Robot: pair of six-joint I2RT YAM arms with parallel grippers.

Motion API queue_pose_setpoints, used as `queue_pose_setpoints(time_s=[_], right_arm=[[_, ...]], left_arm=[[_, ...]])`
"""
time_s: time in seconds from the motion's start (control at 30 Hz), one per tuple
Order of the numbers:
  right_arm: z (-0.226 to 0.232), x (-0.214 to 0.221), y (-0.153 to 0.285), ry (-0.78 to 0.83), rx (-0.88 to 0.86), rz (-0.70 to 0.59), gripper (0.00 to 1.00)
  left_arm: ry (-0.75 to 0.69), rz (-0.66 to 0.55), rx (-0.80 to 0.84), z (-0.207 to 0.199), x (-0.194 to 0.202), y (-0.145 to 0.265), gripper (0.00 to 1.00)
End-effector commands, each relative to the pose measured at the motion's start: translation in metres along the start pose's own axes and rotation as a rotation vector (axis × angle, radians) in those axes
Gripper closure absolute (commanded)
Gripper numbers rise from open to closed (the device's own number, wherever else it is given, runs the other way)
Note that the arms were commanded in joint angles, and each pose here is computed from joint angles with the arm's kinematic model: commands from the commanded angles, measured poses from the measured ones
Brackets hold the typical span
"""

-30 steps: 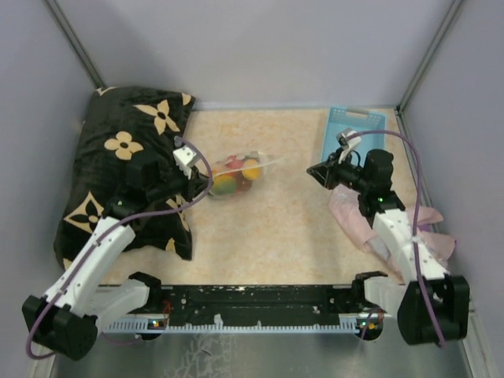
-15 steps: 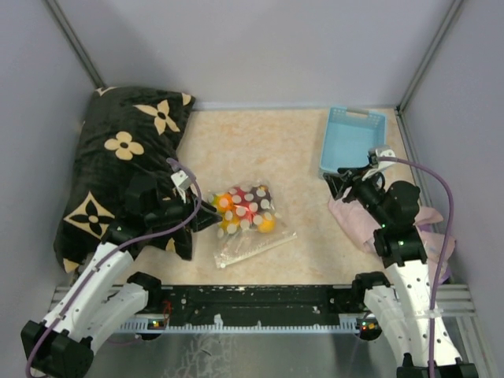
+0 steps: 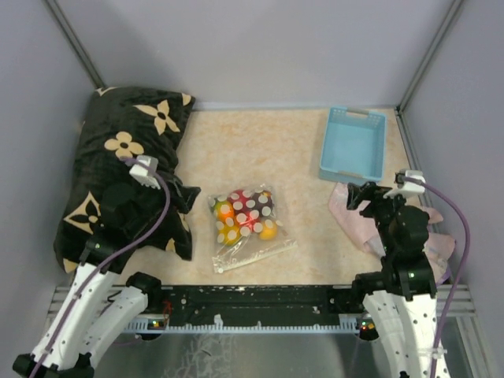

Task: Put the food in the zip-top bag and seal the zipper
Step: Reset both arms

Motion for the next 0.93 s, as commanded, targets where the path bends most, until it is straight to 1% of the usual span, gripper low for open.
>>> queue_pose_setpoints(time_s=[0.0, 0.03, 0.13, 0.23, 0.3, 0.47, 0.9], right_arm=[[-0.02, -0.025, 0.032, -0.004, 0.181, -0.14, 0.23], [-0.021, -0.026, 0.037, -0.007, 0.198, -0.158, 0.23], [-0.024, -0.025, 0.05, 0.024, 0.21, -0.201, 0.23], [-0.027, -0.024, 0.059, 0.05, 0.228, -0.21, 0.23], [-0.028, -0.023, 0.061, 0.061, 0.241, -0.208, 0.23], [-0.028, -0.018, 0.062, 0.06, 0.235, -0.243, 0.22], [-0.029, -0.018, 0.065, 0.06, 0.248, -0.255, 0.22]], left_arm=[[-0.047, -0.262, -0.109, 0.0, -0.037, 0.032, 0.03], [-0.06, -0.307, -0.106, 0.0, -0.04, 0.038, 0.0], [-0.086, -0.432, -0.1, 0.001, -0.046, 0.057, 0.0], [-0.084, -0.509, -0.119, 0.007, -0.045, 0.067, 0.0], [-0.082, -0.536, -0.136, 0.012, -0.042, 0.07, 0.0], [-0.094, -0.546, -0.166, 0.018, -0.039, 0.072, 0.0], [-0.101, -0.534, -0.201, 0.024, -0.035, 0.07, 0.0]])
Point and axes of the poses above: each gripper's point midway between its finger pads, its own y axis back along the fingers, its own z axis along the line the jaws close on, x = y × z, the point moved 7 cm from there along y, back along the fingers, and after that the axes turned 15 degrees about y, right-handed, at the moved point
